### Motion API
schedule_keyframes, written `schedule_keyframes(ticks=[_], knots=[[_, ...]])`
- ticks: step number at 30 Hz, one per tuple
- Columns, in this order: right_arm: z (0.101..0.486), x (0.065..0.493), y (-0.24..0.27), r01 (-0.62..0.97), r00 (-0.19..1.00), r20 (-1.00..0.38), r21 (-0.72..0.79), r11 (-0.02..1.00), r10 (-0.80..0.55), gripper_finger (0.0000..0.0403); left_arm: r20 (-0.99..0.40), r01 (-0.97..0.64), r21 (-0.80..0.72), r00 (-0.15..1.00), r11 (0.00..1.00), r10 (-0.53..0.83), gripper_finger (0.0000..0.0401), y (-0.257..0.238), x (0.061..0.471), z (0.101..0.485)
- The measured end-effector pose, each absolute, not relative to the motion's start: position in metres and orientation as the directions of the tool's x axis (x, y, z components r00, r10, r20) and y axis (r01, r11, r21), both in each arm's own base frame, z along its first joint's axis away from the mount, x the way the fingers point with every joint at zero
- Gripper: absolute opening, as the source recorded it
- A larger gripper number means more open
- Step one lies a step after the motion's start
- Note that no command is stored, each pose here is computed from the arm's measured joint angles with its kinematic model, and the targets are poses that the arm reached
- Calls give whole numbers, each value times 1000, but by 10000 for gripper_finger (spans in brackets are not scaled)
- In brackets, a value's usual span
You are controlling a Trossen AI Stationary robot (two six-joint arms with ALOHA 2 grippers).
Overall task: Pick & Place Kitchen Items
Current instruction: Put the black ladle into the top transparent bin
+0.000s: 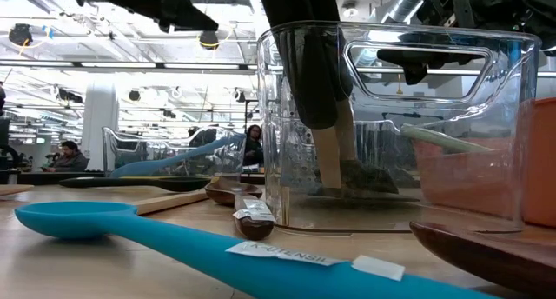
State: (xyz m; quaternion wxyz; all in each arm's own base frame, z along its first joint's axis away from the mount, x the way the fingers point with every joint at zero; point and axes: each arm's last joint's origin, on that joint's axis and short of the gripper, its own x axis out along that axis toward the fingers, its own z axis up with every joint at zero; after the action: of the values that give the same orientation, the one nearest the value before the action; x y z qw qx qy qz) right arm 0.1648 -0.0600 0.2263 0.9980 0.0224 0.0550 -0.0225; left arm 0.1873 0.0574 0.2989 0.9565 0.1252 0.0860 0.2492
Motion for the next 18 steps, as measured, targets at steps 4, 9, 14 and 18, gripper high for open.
schedule_keyframes(ticks=[4, 9, 14, 18], knots=[[226, 165, -60, 50, 993, -111, 42, 998, -45, 1, -165, -400, 268, 877, 877, 451, 2, 71, 181, 313], [226, 165, -60, 50, 992, -115, 44, 998, -45, 1, -413, -320, 196, 831, 927, 374, 2, 88, 165, 308], [226, 165, -60, 50, 992, -118, 45, 998, -45, 1, -580, -221, 58, 786, 974, 213, 2, 87, 153, 292], [226, 165, -60, 52, 992, -118, 44, 998, -46, 1, -649, -183, -3, 748, 983, 137, 2, 80, 152, 284]])
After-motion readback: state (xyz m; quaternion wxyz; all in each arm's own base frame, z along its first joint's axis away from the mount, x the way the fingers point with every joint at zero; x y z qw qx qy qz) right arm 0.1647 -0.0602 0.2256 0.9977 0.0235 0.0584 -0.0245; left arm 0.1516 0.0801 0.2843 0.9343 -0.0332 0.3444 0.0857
